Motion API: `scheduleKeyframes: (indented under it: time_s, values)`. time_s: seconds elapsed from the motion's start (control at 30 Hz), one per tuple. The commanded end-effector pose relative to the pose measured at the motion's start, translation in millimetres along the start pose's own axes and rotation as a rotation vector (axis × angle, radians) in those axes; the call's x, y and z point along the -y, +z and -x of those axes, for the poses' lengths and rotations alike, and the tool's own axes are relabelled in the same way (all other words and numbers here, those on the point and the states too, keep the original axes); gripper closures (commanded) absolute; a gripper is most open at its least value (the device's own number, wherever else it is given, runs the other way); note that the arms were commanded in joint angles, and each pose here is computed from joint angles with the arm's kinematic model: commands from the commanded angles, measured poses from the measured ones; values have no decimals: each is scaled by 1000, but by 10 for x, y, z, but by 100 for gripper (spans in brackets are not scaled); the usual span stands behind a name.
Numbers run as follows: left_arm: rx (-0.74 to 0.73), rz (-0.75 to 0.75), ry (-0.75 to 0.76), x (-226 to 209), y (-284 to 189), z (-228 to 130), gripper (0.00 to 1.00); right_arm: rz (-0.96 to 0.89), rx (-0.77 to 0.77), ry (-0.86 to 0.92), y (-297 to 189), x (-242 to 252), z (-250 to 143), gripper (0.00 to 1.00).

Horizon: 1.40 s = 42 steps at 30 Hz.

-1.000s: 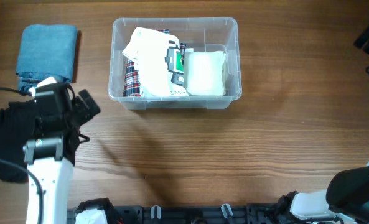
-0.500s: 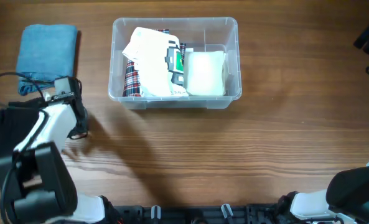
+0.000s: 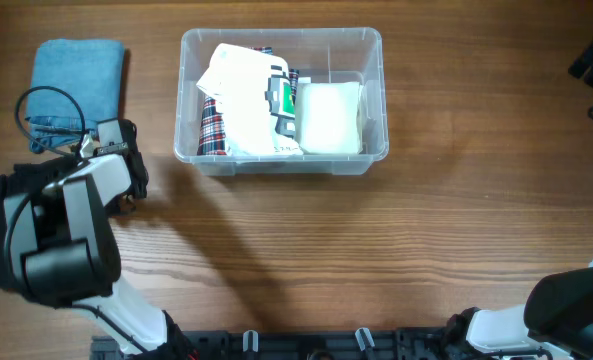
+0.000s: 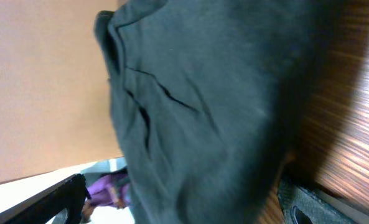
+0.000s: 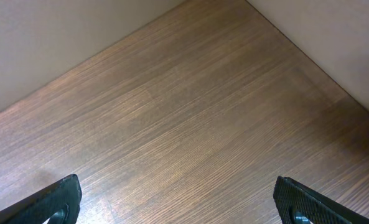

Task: Pack container
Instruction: 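Reach the left gripper to the black garment on the table, then grasp the black garment with the left gripper and lift it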

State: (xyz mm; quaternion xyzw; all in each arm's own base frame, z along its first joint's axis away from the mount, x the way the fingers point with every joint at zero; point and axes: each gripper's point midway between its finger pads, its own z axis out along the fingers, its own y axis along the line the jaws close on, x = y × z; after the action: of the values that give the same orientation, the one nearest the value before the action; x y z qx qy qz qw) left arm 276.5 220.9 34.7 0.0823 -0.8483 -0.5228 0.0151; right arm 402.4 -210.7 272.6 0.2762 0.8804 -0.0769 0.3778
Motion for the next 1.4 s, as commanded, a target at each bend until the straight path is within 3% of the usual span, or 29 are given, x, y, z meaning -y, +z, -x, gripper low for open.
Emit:
scheduleKeyframes:
  time_s: [0.0,0.17,0.23,0.3,0.37,0.47,0.5,0.83,1.07,1.23,1.37]
  values:
    - [-93,17,124,246,258,-249,0,18,-21,-19,68,-35,-55,0]
    - [-172,70,101,162,480,-416,1,18,-21,-18,68,-35,-54,0]
    - [-188,71,68,123,552,-446,7,18,-21,-18,68,-35,-54,0]
    - [-191,73,46,105,585,-447,27,18,-21,-18,68,-35,-54,0]
    - [-173,77,4,97,601,-387,63,18,-21,-19,68,-35,-54,0]
    - [-136,83,-33,107,568,-278,94,18,-21,-19,68,-35,-54,0]
    - [-123,83,-38,117,546,-244,96,18,-21,-18,68,-35,-54,0]
    - [70,82,-80,283,88,229,96,18,-21,-19,68,-35,-54,0]
    - [178,53,-325,-127,-376,432,96,18,-21,-19,68,-35,-54,0]
    - [280,-110,-574,-646,-771,474,96,18,-21,-18,68,-35,-54,0]
    - [441,-468,-728,-861,-1310,563,96,18,-21,-19,68,-35,-54,0]
